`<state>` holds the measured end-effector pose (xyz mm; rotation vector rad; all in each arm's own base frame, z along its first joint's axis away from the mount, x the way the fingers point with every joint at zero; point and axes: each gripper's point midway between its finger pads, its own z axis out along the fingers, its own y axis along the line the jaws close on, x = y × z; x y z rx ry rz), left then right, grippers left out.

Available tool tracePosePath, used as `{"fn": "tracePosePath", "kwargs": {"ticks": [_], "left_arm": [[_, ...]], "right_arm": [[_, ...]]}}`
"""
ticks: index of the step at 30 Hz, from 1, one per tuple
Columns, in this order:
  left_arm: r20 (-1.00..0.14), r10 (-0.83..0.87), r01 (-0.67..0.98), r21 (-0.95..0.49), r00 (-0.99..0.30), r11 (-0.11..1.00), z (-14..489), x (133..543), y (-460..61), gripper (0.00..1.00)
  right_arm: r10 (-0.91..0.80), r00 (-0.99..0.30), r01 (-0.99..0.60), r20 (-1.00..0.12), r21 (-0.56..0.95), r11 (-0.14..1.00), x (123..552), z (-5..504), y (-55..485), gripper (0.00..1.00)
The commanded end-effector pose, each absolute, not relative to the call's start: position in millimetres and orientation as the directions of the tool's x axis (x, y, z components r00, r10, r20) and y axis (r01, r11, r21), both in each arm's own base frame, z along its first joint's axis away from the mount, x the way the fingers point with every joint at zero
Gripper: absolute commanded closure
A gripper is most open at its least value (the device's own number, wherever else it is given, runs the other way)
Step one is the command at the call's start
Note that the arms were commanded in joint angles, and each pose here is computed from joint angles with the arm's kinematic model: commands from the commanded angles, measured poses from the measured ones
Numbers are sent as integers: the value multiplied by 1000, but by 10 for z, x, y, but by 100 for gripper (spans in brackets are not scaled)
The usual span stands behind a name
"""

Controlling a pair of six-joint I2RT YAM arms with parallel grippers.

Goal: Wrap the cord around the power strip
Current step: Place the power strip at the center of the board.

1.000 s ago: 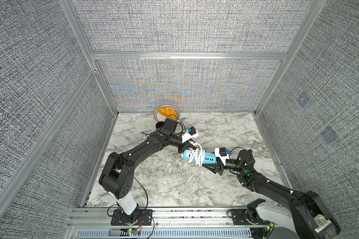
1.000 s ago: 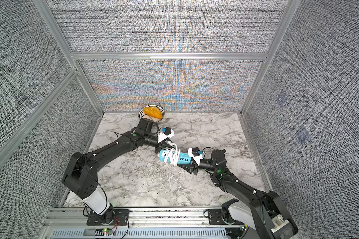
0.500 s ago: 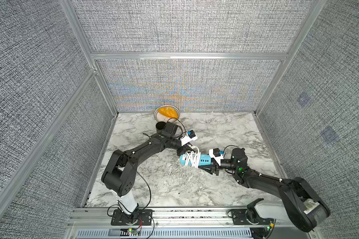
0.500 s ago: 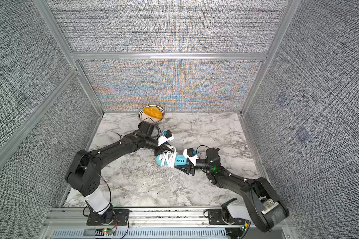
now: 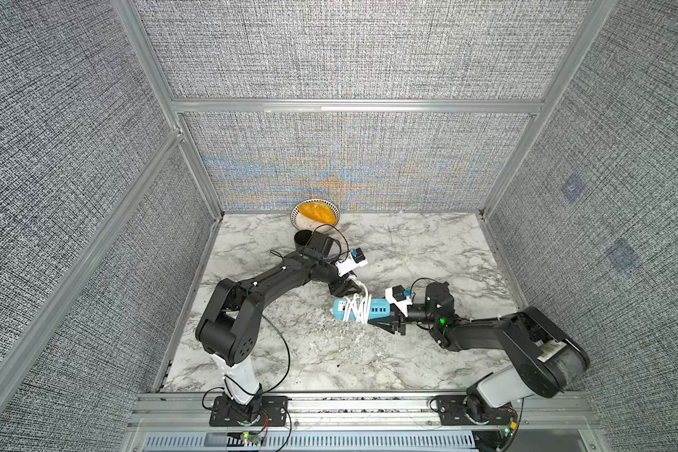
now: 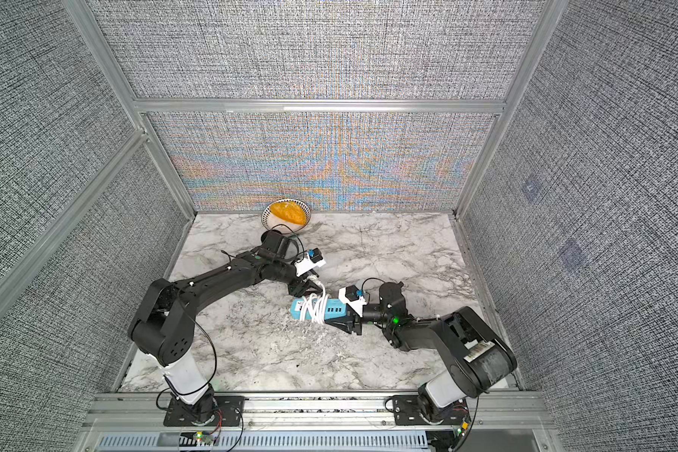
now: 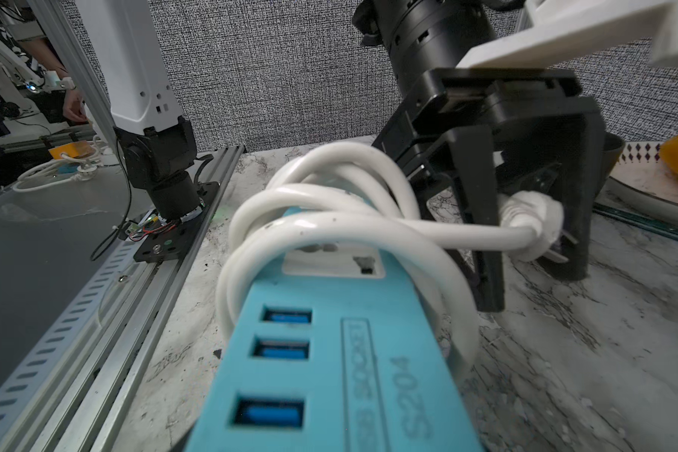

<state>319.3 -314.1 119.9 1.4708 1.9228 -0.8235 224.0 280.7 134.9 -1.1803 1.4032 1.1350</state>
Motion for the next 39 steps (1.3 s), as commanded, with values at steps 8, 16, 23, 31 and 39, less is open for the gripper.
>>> {"fn": "tracePosePath", "kwargs": {"ticks": [8,16,23,31,39], "left_arm": [[-692,677,949,-36,-250,314,1049,3539,-2903,0],[-686,669,844,149,-286,515,1127,3972,-2465,0],[-682,628,664,275,-376,696,1247,4283,-1960,0],[-758,518,543,262,-396,798,1503,4255,-1799,0],[-762,500,502,268,-411,822,1535,4111,-1658,0]], "right_arm": [[28,-7,-995,-1000,10,102,2319,1470,2887,100],[-45,7,-978,-999,-17,209,2548,1181,2977,100],[-86,-37,-924,-996,1,382,2800,898,2985,100],[-152,-90,-879,-984,7,477,2892,637,2985,73],[-212,-163,-860,-964,33,509,2853,496,2930,2]]}}
